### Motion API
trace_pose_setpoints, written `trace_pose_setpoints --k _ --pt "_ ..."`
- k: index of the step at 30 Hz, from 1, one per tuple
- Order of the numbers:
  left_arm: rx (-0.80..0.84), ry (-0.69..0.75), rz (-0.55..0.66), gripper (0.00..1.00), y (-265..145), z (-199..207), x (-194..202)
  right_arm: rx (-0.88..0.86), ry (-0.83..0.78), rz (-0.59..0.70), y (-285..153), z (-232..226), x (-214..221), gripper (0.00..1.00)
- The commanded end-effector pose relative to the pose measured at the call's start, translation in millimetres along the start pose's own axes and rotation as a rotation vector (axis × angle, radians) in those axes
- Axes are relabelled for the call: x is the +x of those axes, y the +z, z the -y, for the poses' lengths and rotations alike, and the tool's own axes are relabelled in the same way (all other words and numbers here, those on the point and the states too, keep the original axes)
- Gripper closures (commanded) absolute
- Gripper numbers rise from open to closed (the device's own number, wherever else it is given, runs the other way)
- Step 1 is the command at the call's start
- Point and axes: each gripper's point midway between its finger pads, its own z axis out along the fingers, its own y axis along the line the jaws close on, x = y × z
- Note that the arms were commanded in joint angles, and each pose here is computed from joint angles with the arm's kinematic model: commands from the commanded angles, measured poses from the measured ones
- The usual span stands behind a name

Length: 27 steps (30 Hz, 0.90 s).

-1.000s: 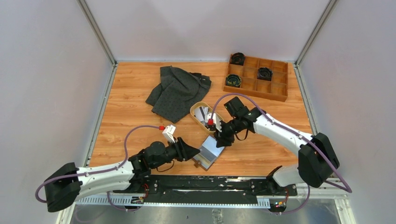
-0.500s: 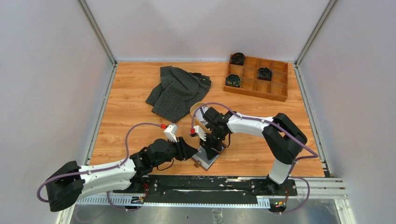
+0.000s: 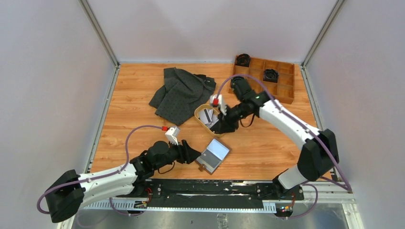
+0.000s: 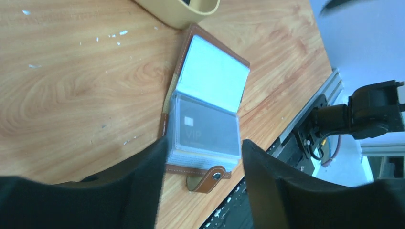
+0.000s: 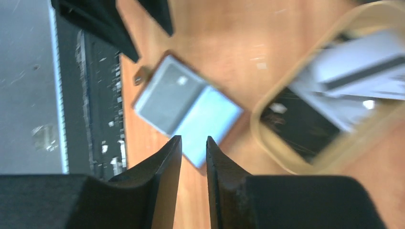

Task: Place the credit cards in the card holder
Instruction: Turn over the card slot in the card holder.

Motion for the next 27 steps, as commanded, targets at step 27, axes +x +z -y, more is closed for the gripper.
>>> trace_pose_setpoints --k 27 --pt "-0.026 0.054 0.197 0.00 -19 -25 -48 0.112 0.347 0.113 -25 113 -45 0.54"
